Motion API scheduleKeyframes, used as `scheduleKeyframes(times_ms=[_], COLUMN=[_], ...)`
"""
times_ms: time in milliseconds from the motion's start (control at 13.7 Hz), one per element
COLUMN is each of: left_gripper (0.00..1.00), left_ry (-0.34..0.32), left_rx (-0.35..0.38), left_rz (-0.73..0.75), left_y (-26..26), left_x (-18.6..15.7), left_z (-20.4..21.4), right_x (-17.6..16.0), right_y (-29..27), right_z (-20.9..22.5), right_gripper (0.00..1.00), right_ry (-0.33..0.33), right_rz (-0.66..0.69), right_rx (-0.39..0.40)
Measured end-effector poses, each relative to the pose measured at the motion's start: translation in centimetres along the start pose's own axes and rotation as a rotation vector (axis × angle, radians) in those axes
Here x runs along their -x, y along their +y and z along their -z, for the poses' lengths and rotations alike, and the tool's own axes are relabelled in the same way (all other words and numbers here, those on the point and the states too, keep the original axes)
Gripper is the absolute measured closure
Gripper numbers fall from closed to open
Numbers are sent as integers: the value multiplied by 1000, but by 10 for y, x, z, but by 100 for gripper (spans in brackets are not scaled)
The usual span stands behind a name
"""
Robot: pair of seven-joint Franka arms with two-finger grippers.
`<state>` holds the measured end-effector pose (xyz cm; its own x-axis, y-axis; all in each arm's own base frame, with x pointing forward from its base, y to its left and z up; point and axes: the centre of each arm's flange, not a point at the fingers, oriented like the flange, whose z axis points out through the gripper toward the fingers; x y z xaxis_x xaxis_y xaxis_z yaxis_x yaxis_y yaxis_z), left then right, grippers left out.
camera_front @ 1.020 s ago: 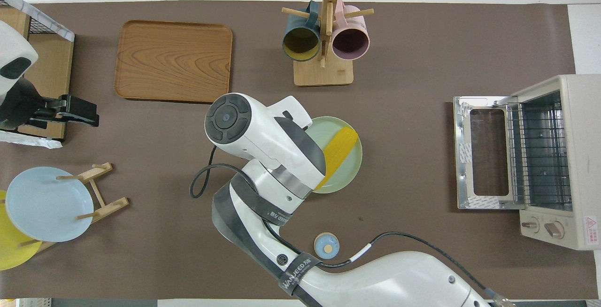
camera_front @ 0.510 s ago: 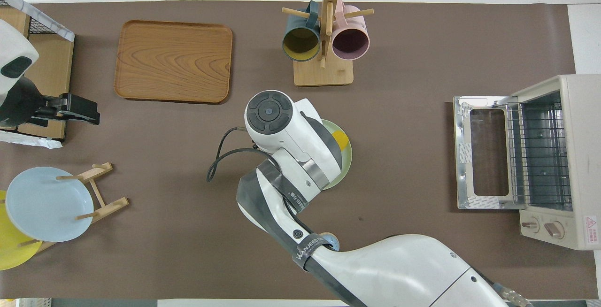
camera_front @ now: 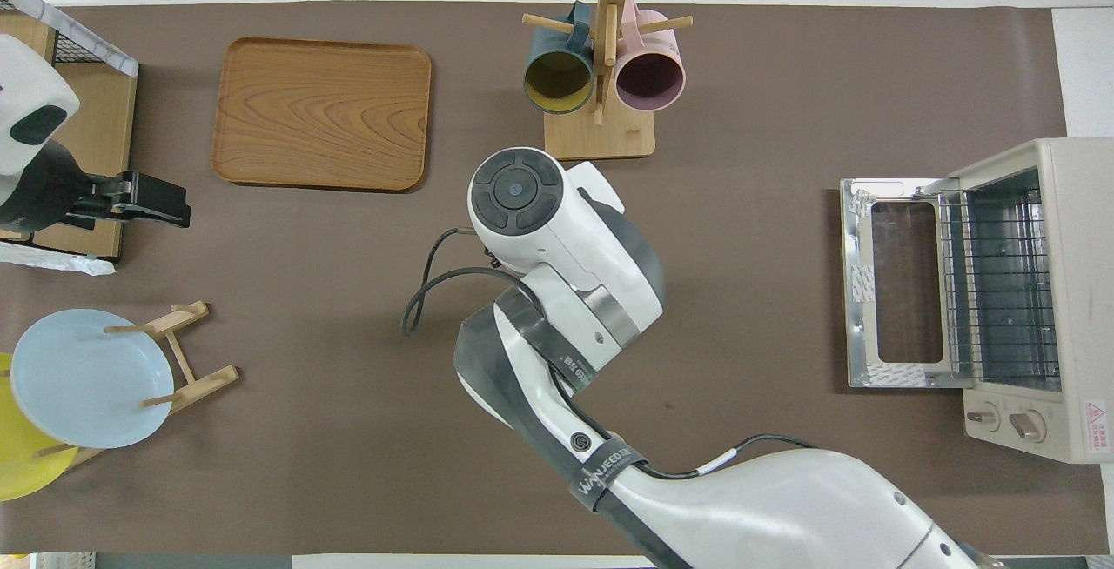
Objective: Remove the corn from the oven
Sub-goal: 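Set the plate on the table and release it with the right gripper, then grasp the yellow corn with the left gripper while the right gripper withdraws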
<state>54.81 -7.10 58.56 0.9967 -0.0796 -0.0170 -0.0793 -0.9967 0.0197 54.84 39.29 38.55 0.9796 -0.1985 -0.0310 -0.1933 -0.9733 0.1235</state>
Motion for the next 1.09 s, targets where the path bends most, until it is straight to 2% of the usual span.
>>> scheduleKeyframes(times_ms=[73, 219, 510, 729, 874, 1093], left_gripper=[0, 0, 0, 0, 0, 0], left_ry=[4, 10, 12, 5, -5, -21], left_rx=[6, 32, 101, 136, 139, 156], left_rz=[-19, -71, -193, -287, -358, -431], left_y=[9, 41, 127, 200, 251, 310], left_x=[-1, 0, 3, 1, 6, 21], left_z=[-5, -16, -49, -95, -132, -179], right_x=[-5, -17, -29, -22, -26, -31], right_y=[21, 76, 204, 266, 293, 320], right_z=[5, -7, -85, -132, -136, -140], right_gripper=[71, 74, 86, 85, 85, 85], right_ry=[-4, -30, -109, -136, -139, -136], right_rz=[-3, 3, -11, -19, -18, -17], right_rx=[45, 104, 111, 89, 77, 106])
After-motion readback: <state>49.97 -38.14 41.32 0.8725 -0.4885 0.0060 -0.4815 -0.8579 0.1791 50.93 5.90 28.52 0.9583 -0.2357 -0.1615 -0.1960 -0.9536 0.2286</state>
